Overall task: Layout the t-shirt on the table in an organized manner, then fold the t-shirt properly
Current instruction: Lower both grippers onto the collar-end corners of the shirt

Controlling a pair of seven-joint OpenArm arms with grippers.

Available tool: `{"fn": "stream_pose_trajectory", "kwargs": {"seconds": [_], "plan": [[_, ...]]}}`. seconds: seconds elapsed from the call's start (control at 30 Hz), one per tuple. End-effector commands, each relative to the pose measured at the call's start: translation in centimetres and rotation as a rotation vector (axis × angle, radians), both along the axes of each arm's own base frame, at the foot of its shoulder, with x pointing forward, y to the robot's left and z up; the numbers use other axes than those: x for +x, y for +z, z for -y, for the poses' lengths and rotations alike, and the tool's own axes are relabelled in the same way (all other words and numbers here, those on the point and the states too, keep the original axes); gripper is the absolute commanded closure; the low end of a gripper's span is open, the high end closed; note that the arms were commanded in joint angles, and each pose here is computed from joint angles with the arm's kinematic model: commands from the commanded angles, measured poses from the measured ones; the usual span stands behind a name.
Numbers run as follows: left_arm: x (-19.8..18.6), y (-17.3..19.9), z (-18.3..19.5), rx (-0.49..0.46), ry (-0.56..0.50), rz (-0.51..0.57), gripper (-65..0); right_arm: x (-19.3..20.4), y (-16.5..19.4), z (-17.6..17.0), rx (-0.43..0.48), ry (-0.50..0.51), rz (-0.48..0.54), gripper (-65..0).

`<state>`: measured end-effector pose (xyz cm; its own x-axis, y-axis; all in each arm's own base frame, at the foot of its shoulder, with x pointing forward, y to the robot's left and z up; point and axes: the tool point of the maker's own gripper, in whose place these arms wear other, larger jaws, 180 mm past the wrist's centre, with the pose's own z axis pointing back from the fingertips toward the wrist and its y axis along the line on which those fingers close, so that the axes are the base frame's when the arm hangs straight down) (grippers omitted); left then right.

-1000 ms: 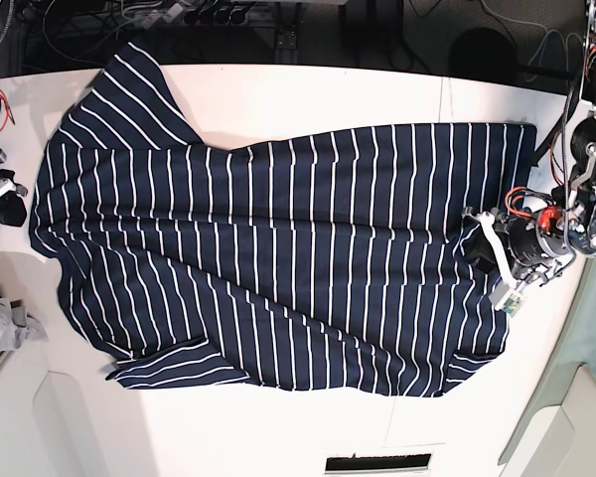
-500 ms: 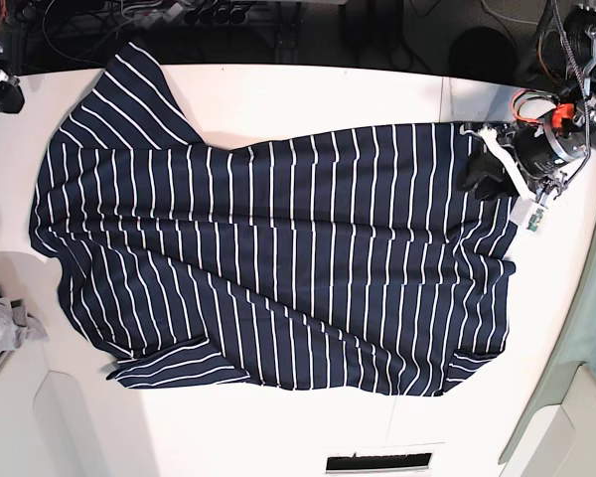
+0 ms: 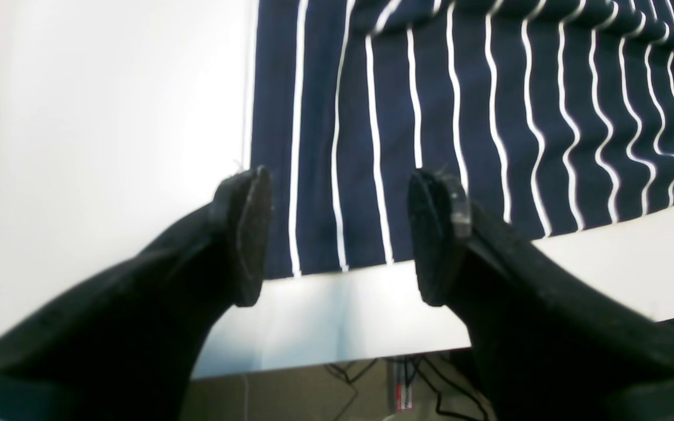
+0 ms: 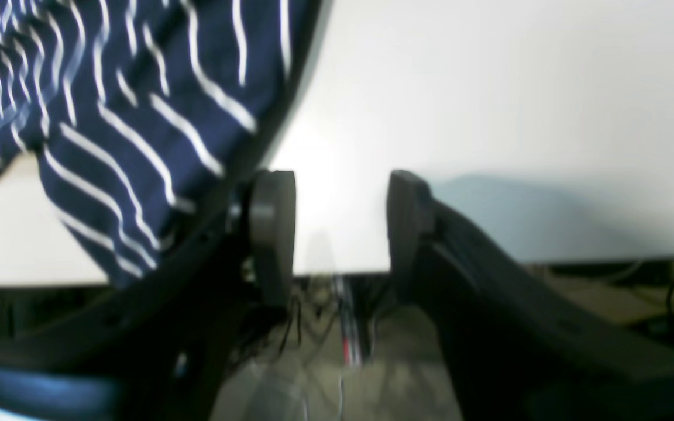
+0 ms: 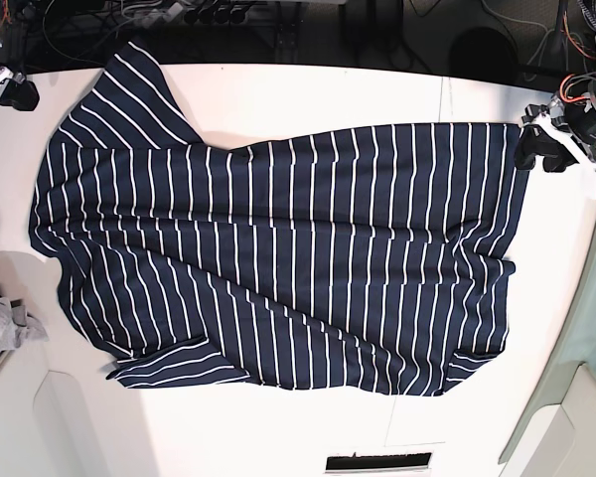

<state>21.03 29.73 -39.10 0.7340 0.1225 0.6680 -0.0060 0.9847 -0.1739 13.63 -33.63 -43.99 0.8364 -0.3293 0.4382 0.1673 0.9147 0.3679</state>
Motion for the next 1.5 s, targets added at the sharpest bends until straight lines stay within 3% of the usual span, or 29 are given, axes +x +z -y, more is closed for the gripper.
{"fn": "stream_pose_trajectory", "kwargs": {"seconds": [0.0,0.57,0.93,1.47], "plan": [[0.6,0.9,-0.5,0.008,-0.005,0.031,-39.4,0.4,0.9,0.6,-0.013,0.015,0.015,-25.7],[-0.8,-1.5,-1.7,-0.016,0.055,-0.009,-39.4,-0.6,-0.7,-2.6,0.084,-0.017,-0.001,-25.7],[-1.6,-2.7,-3.4,0.049,0.113,-0.052,-39.4,-0.6,-1.1,-3.9,0.126,-0.037,0.017,-25.7],[-1.4,-2.6,-3.7,0.049,0.129,-0.032,-39.4,-0.1,-1.0,-4.9,0.172,-0.071,0.055,-25.7]]}}
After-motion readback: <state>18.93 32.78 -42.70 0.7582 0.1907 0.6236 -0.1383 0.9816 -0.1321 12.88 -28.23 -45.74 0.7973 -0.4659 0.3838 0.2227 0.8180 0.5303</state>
